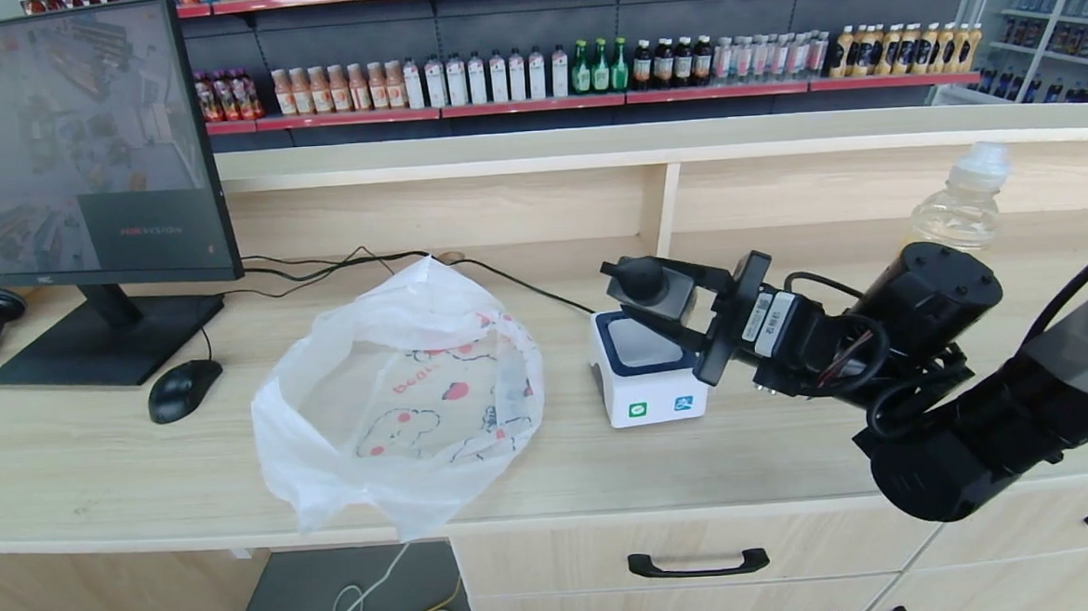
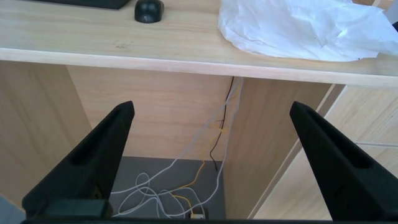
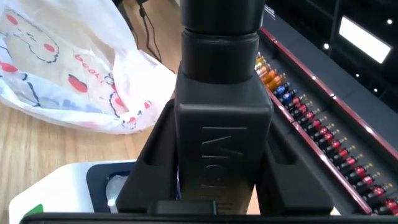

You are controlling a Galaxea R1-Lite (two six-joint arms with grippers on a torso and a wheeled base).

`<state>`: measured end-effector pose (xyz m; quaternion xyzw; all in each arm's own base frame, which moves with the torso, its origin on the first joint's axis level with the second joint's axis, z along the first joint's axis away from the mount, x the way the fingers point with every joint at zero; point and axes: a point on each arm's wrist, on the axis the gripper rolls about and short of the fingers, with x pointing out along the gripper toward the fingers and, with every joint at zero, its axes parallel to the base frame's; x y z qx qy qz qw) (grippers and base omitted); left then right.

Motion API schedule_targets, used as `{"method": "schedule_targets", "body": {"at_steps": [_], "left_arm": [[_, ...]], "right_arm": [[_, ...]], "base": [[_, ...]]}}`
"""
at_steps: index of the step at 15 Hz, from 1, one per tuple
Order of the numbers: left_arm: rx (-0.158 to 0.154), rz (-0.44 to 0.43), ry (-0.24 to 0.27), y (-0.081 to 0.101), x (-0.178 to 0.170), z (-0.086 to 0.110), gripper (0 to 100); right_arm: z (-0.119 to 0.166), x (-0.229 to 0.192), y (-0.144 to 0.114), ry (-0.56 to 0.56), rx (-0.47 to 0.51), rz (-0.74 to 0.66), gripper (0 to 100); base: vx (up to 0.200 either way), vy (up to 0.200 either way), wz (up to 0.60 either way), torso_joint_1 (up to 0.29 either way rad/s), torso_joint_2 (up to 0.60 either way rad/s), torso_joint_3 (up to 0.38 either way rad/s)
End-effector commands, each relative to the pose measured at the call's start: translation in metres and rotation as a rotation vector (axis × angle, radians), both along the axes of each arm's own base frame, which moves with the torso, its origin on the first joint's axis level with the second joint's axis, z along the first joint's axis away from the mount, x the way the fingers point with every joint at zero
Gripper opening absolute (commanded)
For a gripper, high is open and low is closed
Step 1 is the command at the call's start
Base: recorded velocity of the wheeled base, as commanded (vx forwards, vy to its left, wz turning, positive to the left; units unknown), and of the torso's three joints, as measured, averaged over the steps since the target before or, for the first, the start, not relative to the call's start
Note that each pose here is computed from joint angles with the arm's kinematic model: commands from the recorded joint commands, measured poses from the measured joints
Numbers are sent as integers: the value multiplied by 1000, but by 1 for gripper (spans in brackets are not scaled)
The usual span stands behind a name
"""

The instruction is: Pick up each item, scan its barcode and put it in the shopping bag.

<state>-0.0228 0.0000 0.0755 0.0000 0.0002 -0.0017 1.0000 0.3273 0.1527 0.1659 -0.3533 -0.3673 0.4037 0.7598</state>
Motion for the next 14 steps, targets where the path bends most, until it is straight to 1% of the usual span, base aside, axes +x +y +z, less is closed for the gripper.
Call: {"method": "schedule_targets", "body": {"at_steps": [1, 3, 6, 14], "left_arm": [[0, 0, 0, 0, 0, 0, 100], [0, 0, 0, 0, 0, 0, 100], [2, 0, 0, 0, 0, 0, 100], [3, -1, 0, 0, 0, 0, 100]], "right_arm": [[-8, 11, 4, -7, -10, 12, 0], [-10, 13, 1, -8, -19, 11, 0], [-5, 21, 4, -47, -14, 24, 0], [-10, 21, 3, -45, -25, 18, 0]], "base": [[0, 0, 0, 0, 0, 0], [0, 0, 0, 0, 0, 0], [0, 0, 0, 0, 0, 0], [0, 0, 0, 0, 0, 0]]}}
